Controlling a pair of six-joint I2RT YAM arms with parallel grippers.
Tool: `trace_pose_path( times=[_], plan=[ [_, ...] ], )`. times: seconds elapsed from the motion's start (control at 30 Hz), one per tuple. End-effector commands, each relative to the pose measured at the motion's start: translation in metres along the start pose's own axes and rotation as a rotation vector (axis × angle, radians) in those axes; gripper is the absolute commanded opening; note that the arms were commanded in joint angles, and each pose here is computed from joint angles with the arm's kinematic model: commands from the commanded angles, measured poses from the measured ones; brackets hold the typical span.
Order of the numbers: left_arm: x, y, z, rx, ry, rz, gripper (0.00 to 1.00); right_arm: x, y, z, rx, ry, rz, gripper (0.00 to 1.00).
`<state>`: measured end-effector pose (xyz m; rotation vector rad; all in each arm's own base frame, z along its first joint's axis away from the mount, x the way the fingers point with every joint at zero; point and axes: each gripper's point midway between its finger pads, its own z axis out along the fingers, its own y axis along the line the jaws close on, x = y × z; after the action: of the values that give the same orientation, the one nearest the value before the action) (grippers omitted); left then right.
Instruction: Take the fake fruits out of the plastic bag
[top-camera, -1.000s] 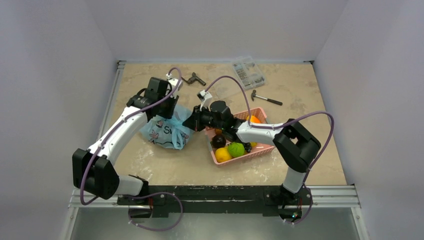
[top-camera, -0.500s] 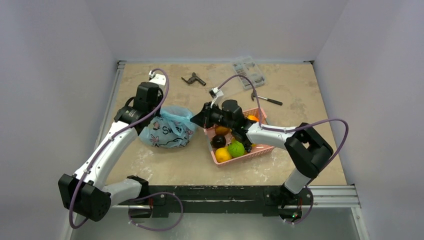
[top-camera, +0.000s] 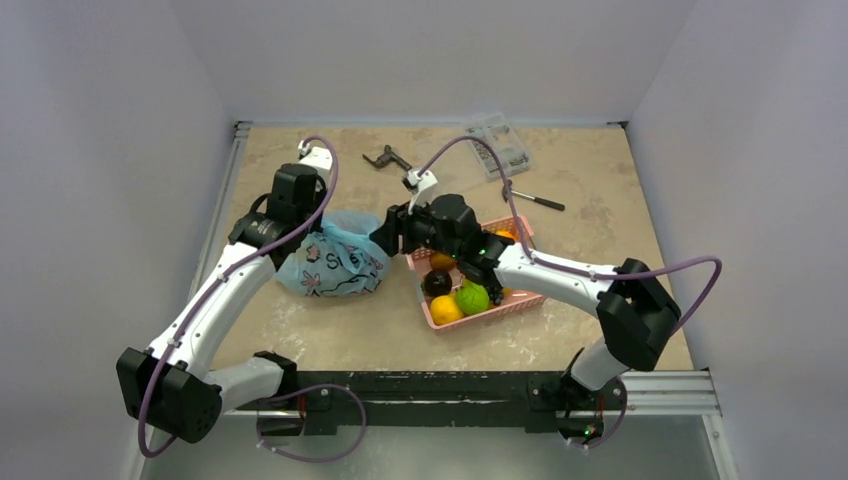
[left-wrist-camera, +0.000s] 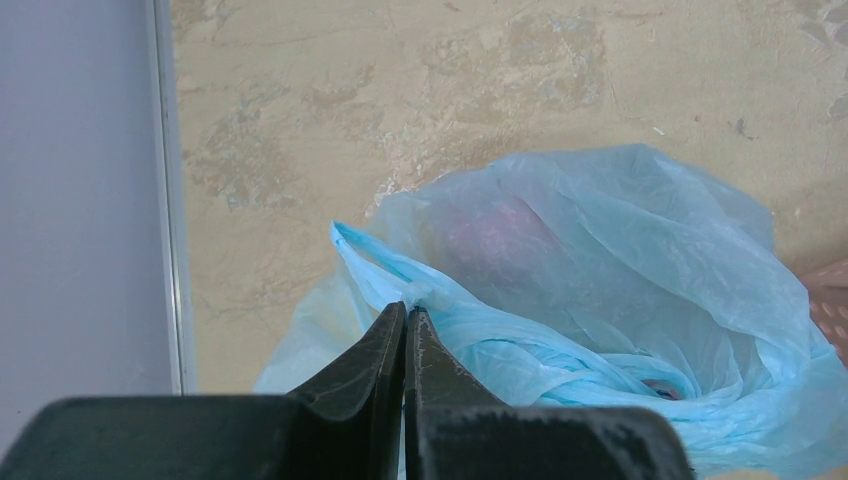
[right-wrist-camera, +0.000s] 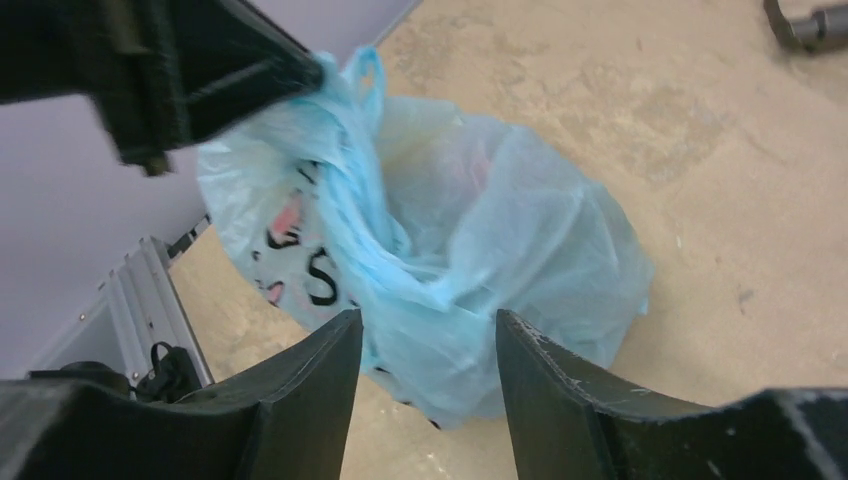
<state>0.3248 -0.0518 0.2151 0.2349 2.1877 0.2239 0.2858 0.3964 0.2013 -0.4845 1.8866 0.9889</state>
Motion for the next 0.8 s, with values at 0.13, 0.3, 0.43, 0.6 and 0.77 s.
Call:
trace_pose_path(
  times=[0.13, 0.3, 0.43, 0.6, 0.77],
  plan=[
    [-0.016, 0.002, -0.006, 0.0, -0.077, -0.041, 0.0, -0.045, 0.048, 0.016, -0.057, -0.074, -0.117, 0.64],
    [-0.019, 0.002, -0.008, 0.003, -0.089, -0.051, 0.0, -0.032, 0.058, 0.034, -0.068, -0.033, -0.151, 0.7],
    [-0.02, 0.002, -0.009, 0.003, -0.097, -0.057, 0.0, -0.019, 0.044, 0.044, 0.029, 0.007, -0.198, 0.68],
    [-0.023, 0.003, -0.011, 0.004, -0.109, -0.06, 0.0, -0.016, 0.037, 0.046, 0.069, -0.004, -0.204, 0.54],
    [-0.023, 0.013, -0.013, -0.054, -0.119, -0.071, 0.0, -0.016, 0.045, 0.042, 0.019, -0.058, -0.112, 0.28]
  ],
)
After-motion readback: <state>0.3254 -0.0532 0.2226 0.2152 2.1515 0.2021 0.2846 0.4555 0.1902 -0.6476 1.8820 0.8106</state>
